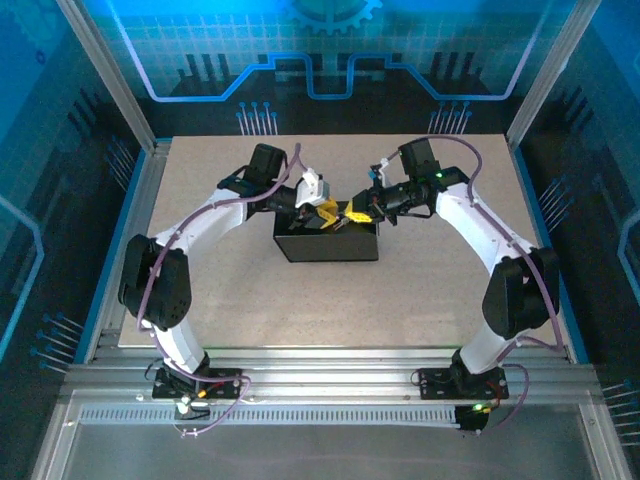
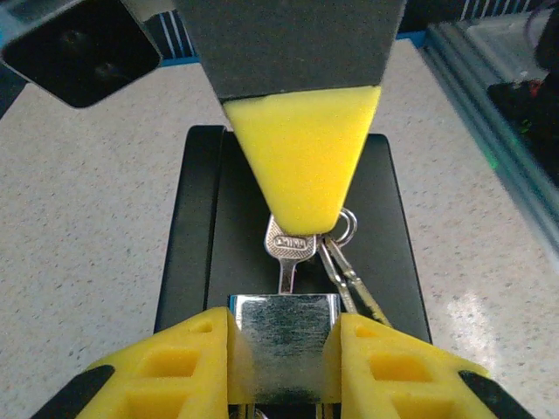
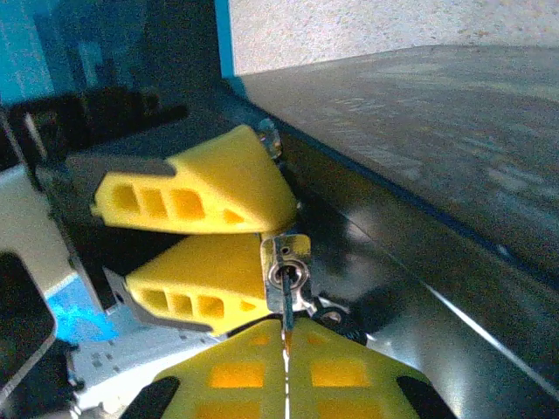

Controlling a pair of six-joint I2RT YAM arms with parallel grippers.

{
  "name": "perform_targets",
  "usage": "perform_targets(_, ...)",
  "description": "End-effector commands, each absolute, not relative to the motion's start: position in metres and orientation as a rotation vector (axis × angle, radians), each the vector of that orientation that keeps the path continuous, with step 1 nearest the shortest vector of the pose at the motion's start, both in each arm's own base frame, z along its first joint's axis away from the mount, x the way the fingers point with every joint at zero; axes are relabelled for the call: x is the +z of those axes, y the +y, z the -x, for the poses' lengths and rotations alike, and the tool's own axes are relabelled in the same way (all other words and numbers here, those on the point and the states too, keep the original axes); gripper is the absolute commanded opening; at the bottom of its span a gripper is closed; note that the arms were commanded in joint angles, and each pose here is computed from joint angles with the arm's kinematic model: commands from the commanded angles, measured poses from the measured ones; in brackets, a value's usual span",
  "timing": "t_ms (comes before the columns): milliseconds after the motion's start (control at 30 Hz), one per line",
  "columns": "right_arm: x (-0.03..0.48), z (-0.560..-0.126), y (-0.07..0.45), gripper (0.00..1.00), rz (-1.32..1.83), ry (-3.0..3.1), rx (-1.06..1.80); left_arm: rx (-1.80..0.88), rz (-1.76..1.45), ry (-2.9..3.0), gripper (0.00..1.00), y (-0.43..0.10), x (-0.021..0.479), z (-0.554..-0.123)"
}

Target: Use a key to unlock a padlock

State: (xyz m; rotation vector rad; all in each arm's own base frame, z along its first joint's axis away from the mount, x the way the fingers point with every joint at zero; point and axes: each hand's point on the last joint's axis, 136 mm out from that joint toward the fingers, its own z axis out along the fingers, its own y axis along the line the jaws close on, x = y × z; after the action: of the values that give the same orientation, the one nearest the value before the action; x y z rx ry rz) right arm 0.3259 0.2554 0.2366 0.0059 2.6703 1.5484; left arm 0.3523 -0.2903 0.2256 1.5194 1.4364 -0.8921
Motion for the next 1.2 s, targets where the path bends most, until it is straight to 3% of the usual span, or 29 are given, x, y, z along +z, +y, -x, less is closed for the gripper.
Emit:
perform_targets(0, 0.256, -0.267, 0.292, 0.06, 0.474, 2.583, 1.766, -0.966, -1.555, 1.286, 0.00, -0.307, 0.250, -0.342)
perform_targets(167, 0.241, -0.270, 0.289, 0.07, 0.466, 2.620, 1.743, -0.992, -1.542, 1.290, 0.00, -0.304, 0.251, -0.341)
perform_targets(367, 0.256, -0.271, 0.279, 0.23, 0.475, 2.559, 1.717, -0.960, -1.514, 1.331, 0.00, -0.297, 0.245, -0.351)
perform_targets(800, 0.242, -0.293, 0.225, 0.25, 0.283, 2.567, 1.598, -0.906, -1.522, 1.403, 0.00, -0.290, 0.229, -0.362)
perform_targets(1167, 0.224, -0.319, 0.243, 0.27, 0.352, 2.602, 1.499, -0.910, -1.526, 1.396, 0.00, -0.290, 0.235, -0.360)
